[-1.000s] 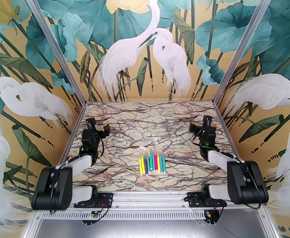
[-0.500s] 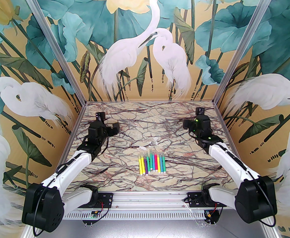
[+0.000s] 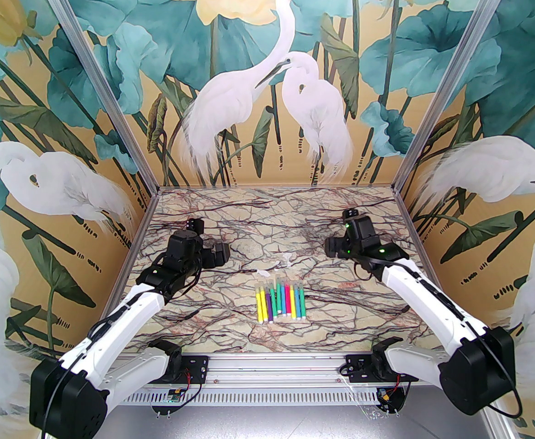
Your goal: Open the pen caps
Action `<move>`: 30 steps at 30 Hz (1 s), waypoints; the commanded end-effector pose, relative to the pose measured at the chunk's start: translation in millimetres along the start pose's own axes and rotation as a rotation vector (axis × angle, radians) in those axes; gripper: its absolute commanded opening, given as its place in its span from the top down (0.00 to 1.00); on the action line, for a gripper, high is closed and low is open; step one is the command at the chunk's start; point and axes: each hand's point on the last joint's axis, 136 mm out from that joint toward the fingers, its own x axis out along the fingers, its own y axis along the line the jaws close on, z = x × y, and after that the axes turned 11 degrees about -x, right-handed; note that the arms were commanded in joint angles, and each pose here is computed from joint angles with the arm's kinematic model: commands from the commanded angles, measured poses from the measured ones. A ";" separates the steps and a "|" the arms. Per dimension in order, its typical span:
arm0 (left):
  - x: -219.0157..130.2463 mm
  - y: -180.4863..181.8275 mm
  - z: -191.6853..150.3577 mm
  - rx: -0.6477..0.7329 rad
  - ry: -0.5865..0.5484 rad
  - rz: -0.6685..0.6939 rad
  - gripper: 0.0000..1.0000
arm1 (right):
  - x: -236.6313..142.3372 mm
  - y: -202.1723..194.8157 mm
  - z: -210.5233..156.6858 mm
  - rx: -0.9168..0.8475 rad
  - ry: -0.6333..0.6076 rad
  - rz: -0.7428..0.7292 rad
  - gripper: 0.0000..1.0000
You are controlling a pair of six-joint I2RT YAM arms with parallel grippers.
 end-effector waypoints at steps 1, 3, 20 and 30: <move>-6.0 -4.9 -18.2 -0.050 0.068 -0.041 0.01 | -14.6 17.3 -12.2 0.016 0.053 0.066 0.11; -4.9 -4.1 -22.2 -0.060 0.072 -0.049 0.00 | -14.6 28.8 -21.3 0.021 0.079 0.105 0.13; -1.1 -0.4 -35.3 -0.097 0.082 -0.069 0.01 | 2.9 105.0 -90.1 -0.004 0.300 0.270 0.30; 0.0 6.8 -37.0 -0.120 0.047 -0.057 0.01 | 29.3 129.8 -112.8 -0.015 0.376 0.284 0.46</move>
